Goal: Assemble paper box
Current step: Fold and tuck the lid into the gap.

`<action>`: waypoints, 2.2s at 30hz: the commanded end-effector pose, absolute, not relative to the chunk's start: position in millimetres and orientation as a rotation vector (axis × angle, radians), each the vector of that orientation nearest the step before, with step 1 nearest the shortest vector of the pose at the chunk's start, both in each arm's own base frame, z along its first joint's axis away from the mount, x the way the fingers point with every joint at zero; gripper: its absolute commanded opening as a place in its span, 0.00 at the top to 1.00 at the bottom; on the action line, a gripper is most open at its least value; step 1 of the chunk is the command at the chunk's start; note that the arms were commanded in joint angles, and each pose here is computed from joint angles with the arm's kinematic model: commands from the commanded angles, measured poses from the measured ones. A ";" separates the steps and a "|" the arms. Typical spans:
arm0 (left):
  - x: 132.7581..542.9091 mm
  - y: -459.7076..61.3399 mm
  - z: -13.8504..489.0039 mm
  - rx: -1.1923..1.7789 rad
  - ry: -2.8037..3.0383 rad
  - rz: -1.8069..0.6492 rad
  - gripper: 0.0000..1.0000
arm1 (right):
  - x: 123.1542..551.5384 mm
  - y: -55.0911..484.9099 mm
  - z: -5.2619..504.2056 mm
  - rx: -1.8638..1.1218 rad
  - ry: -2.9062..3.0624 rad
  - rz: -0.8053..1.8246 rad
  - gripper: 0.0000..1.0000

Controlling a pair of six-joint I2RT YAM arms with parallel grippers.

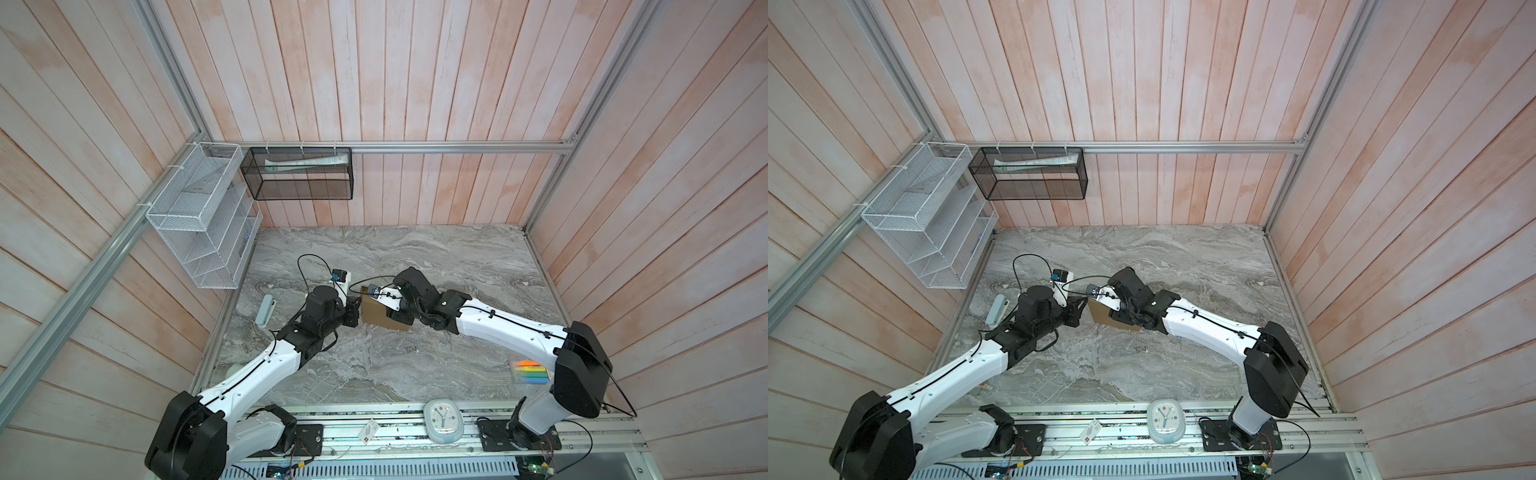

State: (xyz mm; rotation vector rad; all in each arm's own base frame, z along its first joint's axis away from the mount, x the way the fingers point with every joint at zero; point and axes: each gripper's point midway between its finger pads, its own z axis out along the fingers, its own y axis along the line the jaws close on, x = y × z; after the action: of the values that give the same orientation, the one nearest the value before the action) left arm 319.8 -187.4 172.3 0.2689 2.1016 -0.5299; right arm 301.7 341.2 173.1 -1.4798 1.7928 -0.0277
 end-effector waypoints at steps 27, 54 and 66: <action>324.2 -159.5 220.1 0.053 1.933 -1.084 0.44 | 303.1 344.8 168.4 -1.496 1.805 -0.012 0.48; 355.5 -177.3 212.1 0.074 1.958 -1.307 0.39 | 304.6 347.8 168.6 -1.499 1.807 -0.008 0.50; 366.0 -186.6 205.8 0.085 1.969 -1.336 0.39 | 304.9 346.8 166.7 -1.497 1.814 -0.014 0.50</action>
State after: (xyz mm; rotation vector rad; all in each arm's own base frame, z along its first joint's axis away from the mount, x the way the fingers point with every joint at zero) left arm 362.0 -179.9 192.1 0.0366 2.0111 -1.3123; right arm 303.8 344.7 173.0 -1.4828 1.7911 -0.0219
